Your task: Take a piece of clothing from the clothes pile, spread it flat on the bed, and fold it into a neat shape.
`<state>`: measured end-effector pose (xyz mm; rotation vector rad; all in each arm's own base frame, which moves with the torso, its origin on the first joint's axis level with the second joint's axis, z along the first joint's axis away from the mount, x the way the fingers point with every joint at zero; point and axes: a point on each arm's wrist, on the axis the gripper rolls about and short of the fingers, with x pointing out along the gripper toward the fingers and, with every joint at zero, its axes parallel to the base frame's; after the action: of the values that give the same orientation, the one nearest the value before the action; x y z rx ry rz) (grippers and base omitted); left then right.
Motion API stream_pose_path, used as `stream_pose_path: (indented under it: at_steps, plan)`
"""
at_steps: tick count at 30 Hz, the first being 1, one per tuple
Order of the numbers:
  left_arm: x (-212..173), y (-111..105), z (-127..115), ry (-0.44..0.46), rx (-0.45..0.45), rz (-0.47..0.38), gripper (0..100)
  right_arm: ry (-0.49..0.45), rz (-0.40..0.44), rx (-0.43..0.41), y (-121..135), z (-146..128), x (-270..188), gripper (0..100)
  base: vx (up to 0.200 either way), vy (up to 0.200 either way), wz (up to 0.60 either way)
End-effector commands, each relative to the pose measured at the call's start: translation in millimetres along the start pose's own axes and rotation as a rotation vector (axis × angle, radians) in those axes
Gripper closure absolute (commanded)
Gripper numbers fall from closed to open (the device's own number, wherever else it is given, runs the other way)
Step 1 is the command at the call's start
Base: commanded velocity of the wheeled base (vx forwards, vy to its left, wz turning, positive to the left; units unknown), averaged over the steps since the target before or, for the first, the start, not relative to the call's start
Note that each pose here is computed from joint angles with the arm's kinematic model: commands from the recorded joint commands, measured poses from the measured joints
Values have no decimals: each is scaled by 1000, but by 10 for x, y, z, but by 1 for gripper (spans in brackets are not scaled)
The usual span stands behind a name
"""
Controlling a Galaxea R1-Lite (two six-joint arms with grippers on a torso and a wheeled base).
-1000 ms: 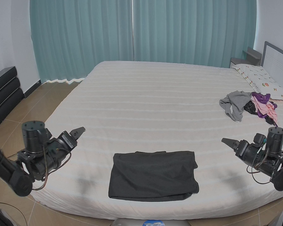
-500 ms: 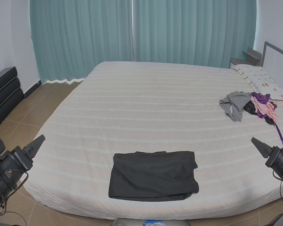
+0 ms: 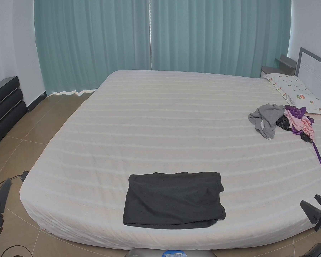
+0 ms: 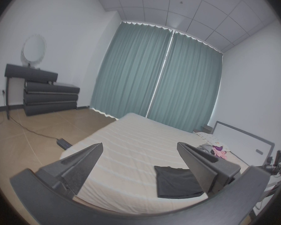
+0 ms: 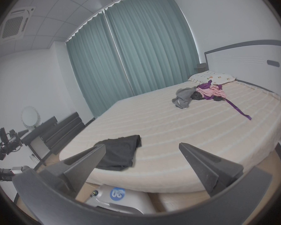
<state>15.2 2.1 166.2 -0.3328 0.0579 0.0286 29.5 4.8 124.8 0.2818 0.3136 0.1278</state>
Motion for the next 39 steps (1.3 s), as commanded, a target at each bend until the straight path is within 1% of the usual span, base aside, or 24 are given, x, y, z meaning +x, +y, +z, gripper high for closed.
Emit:
stream_pose_path:
  at_steps: [1,2,3,4,5,6,8,10,13,18,20,22,23,27,29,30,36,39]
  plan:
    - [-687,75,-42,-270,122,152,0,-193,-109,-95,27,-63,-673,0,0,0,0]
    - [-746,60,-34,-297,125,153,0,-203,-152,-125,19,-87,-684,0,0,0,0]
    - [-748,61,-36,-296,125,152,0,-203,-153,-127,18,-91,-683,0,0,0,0]
    - [-776,65,-58,-305,158,144,0,-206,-174,-154,1,-135,-678,0,0,0,0]
    - [-782,68,-69,-305,171,143,0,-210,-172,-159,-4,-147,-682,0,0,0,0]
    - [-796,88,-123,-293,199,148,0,-219,-163,-180,-26,-209,-687,0,0,0,0]
    - [-782,99,-156,-264,203,153,0,-228,-174,-214,-33,-275,-680,0,0,0,0]
    - [-779,101,-162,-259,202,152,0,-270,-190,-251,-32,-347,-710,0,0,0,0]
    - [-741,117,-215,-232,214,152,0,-259,-196,-302,-46,-378,-671,0,0,0,0]
    - [-620,165,-392,-156,232,119,0,-305,-195,-310,-66,-399,-592,0,0,0,0]
    - [-596,173,-420,-153,228,118,0,-336,-193,-314,-94,-447,-509,0,0,0,0]
    - [-542,196,-488,-142,229,114,0,-374,-190,-343,-142,-549,-382,0,0,0,0]
    - [-530,199,-503,-144,232,113,0,-393,-190,-352,-135,-531,-389,0,0,0,0]
    - [-406,236,-660,-148,243,46,0,-388,-181,-380,-133,-531,-390,0,0,0,0]
    - [-380,248,-705,-142,259,34,0,-388,-176,-383,-131,-531,-389,0,0,0,0]
    - [-325,280,-810,-129,313,22,0,-386,-169,-378,-130,-533,-388,0,0,0,0]
    - [-323,272,-815,-118,357,-15,0,-382,-157,-339,-130,-537,-388,0,0,0,0]
    - [-323,264,-819,-110,351,-54,0,-374,-115,-330,-122,-541,-386,0,0,0,0]
